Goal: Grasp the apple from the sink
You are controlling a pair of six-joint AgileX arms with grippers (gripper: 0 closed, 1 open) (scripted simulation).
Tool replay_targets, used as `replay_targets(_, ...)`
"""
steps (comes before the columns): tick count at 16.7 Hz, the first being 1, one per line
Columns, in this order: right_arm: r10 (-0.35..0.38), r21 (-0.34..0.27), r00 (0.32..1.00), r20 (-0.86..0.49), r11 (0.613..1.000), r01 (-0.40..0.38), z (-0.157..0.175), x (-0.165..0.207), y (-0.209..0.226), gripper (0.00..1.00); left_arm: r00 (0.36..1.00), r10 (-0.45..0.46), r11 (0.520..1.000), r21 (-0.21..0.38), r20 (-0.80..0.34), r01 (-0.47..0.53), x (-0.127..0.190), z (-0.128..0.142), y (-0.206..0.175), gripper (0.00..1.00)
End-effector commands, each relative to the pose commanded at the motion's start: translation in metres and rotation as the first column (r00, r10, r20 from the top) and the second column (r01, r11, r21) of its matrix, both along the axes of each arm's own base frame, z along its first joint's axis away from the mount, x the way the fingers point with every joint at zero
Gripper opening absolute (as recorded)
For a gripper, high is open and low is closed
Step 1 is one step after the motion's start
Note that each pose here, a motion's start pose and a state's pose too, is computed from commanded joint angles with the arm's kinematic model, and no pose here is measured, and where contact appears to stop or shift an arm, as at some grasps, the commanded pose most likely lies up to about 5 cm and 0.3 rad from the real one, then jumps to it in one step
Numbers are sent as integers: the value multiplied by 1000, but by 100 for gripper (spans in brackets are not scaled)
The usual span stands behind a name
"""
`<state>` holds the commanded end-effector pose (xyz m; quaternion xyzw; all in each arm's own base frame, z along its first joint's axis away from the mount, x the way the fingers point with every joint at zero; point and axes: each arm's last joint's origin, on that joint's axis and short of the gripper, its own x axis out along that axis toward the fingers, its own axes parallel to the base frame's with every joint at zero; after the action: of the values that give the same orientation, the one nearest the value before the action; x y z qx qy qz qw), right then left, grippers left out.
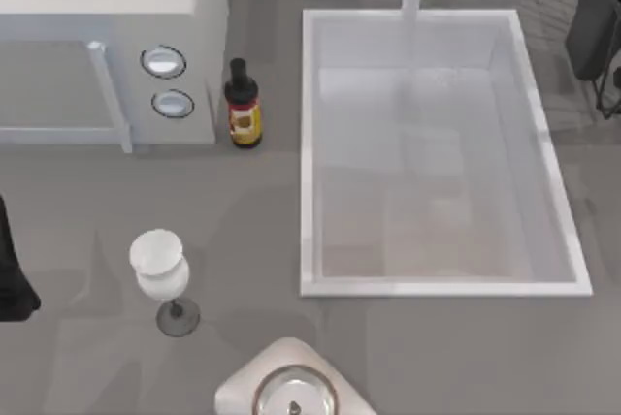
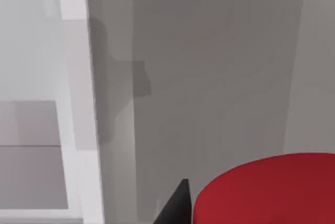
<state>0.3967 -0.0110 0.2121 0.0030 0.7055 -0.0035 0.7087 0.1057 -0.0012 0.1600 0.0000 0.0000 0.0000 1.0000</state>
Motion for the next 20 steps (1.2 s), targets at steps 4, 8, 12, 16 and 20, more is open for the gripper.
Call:
replay_targets(4, -1, 1, 1000, -1, 1000, 1, -45, -4, -1, 0, 1000, 0, 1000, 0, 0, 0, 0, 0, 0, 100)
replay_targets(8, -1, 1, 1000, -4, 1000, 1, -52, -6, -1, 0, 1000, 0, 1000, 0, 0, 0, 0, 0, 0, 100)
replay_targets(12, -1, 1, 1000, -4, 1000, 1, -52, -6, -1, 23, 1000, 0, 1000, 0, 0, 0, 0, 0, 0, 100)
replay_targets(16, -1, 1, 1000, -4, 1000, 1, -52, -6, -1, 53, 1000, 0, 1000, 0, 0, 0, 0, 0, 0, 100)
replay_targets(20, -1, 1, 1000, -4, 1000, 1, -52, -6, -1, 83, 1000, 0, 1000, 0, 0, 0, 0, 0, 0, 100)
